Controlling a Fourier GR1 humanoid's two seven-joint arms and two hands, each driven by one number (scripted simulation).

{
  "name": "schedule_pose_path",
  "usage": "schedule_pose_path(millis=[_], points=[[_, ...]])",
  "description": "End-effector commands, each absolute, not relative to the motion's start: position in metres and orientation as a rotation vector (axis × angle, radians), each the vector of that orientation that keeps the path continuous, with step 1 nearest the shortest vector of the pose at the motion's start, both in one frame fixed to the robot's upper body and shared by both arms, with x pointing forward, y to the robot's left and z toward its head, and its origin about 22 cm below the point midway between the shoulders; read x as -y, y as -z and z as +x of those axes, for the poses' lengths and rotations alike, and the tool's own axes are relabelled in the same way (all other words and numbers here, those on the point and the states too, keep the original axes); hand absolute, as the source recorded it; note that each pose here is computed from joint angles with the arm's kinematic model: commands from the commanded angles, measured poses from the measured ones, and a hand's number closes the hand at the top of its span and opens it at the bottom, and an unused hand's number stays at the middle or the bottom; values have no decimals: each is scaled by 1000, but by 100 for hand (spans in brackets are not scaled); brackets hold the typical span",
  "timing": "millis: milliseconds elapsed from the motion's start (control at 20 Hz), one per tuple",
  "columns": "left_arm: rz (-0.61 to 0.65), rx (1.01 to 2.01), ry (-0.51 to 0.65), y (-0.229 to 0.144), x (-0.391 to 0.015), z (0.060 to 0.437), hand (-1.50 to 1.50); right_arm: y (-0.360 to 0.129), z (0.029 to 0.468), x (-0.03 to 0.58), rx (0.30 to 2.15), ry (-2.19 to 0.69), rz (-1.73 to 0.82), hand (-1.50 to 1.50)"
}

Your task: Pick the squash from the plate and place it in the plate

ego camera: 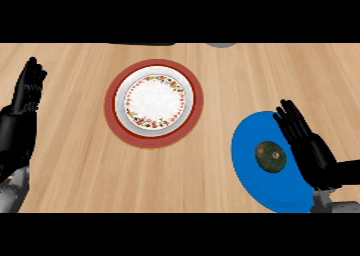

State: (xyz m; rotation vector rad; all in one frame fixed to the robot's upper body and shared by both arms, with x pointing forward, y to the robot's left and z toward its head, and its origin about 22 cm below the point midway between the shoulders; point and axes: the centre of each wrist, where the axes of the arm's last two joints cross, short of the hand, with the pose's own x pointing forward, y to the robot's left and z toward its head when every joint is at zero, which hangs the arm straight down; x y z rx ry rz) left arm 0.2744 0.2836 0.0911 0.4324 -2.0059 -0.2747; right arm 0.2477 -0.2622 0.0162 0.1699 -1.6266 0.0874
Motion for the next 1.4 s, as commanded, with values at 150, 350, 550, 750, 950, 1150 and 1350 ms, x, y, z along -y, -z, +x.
schedule_pose_path(millis=[150,350,550,750,950,1150,1350], points=[[303,1717,183,-32,-298,267,0,-58,283,207,1623,-89,120,150],[232,1572,167,-1,-289,247,0,-79,296,266,1792,-357,-547,150],[168,1536,151,10,-299,245,0,-28,273,183,1871,-34,-489,-150],[166,1526,148,8,-298,248,0,7,234,151,1942,-81,-540,-150],[156,1520,114,17,-319,260,0,9,213,154,1882,-100,-689,-150],[161,1505,130,30,-319,241,0,-20,198,191,1802,-138,-839,-150],[155,1522,134,8,-298,252,0,-27,177,208,1586,-310,-908,-150]])
